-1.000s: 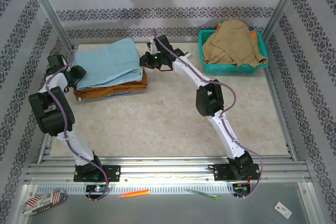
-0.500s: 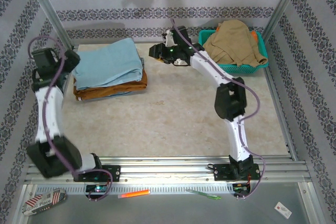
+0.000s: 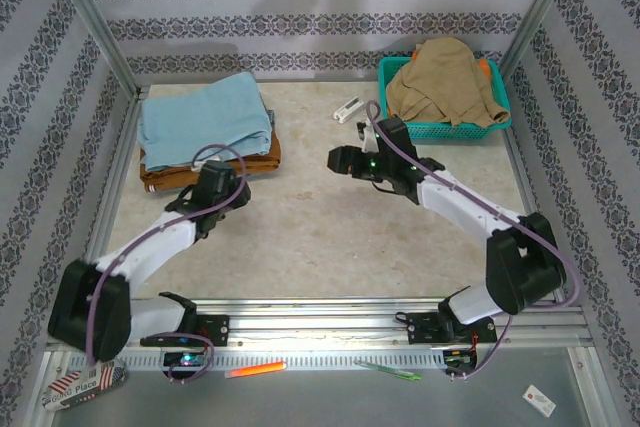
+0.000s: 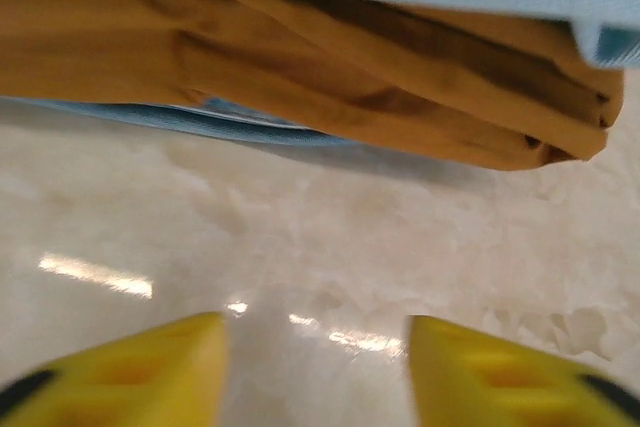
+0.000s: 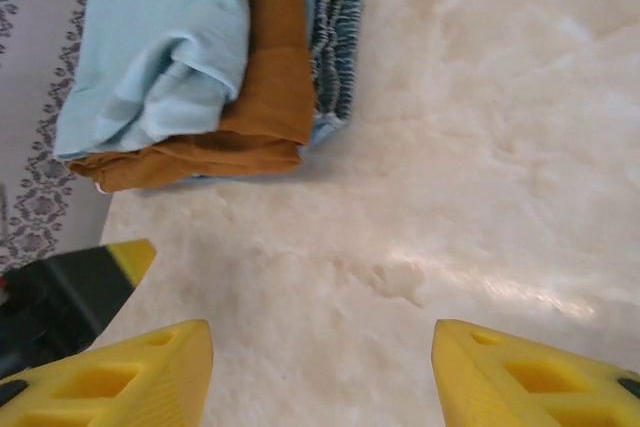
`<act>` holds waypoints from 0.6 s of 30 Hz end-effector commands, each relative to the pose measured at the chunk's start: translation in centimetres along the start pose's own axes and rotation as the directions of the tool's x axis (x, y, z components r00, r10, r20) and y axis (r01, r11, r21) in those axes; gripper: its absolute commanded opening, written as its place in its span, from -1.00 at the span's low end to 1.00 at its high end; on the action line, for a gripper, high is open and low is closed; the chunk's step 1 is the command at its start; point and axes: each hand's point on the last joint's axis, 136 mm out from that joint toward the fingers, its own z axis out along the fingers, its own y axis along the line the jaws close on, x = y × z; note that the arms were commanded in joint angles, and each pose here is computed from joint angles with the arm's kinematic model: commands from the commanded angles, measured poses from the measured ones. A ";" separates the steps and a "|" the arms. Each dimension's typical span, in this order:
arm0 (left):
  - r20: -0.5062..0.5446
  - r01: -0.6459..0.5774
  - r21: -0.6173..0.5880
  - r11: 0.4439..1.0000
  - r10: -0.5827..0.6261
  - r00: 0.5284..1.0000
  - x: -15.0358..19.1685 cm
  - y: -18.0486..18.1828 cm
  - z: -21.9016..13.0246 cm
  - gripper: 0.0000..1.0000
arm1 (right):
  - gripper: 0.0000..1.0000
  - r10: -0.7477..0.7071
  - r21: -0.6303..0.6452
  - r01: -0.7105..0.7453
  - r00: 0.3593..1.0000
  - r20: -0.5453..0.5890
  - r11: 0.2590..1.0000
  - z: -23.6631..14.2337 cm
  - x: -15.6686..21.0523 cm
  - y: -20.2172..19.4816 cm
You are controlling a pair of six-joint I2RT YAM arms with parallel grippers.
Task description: Fold and stack the trousers
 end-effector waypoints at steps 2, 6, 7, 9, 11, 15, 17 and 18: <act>0.153 0.002 0.085 0.996 -0.015 0.988 -3.3 -4.1 2.1 -1.00 | 0.19 -0.014 0.050 0.009 0.994 0.107 0.999 -2.7 -0.9 -1.7; 0.117 0.021 0.079 0.997 -0.030 0.993 -2.3 -4.5 4.8 -1.00 | 0.20 0.100 0.110 -0.120 0.981 0.168 0.987 -4.5 -0.1 -5.4; 0.116 0.029 0.069 0.997 -0.037 0.993 -2.0 -4.3 5.5 -1.00 | 0.20 0.122 0.112 -0.144 0.976 0.182 0.983 -5.0 0.0 -6.0; 0.128 0.051 0.011 0.999 -0.052 0.990 -2.0 -2.8 6.9 -1.00 | 0.20 0.136 0.120 -0.163 0.969 0.205 0.979 -5.9 0.2 -6.8; 0.130 0.101 -0.060 0.993 -0.093 0.987 -2.6 -0.3 8.7 -1.00 | 0.21 0.131 0.133 -0.163 0.967 0.217 0.978 -6.8 0.3 -7.3; 0.121 0.279 -0.111 0.954 -0.266 0.956 -4.2 4.9 11.0 -1.00 | 0.22 0.131 0.136 -0.165 0.965 0.229 0.977 -8.2 0.2 -7.6; 0.144 0.359 -0.128 0.925 -0.341 0.929 -5.2 7.3 11.5 -1.00 | 0.22 0.124 0.142 -0.160 0.964 0.233 0.977 -8.7 0.2 -7.7; 0.145 0.389 -0.131 0.912 -0.370 0.917 -5.8 8.2 11.7 -1.00 | 0.22 0.118 0.149 -0.156 0.965 0.234 0.976 -9.0 0.2 -7.8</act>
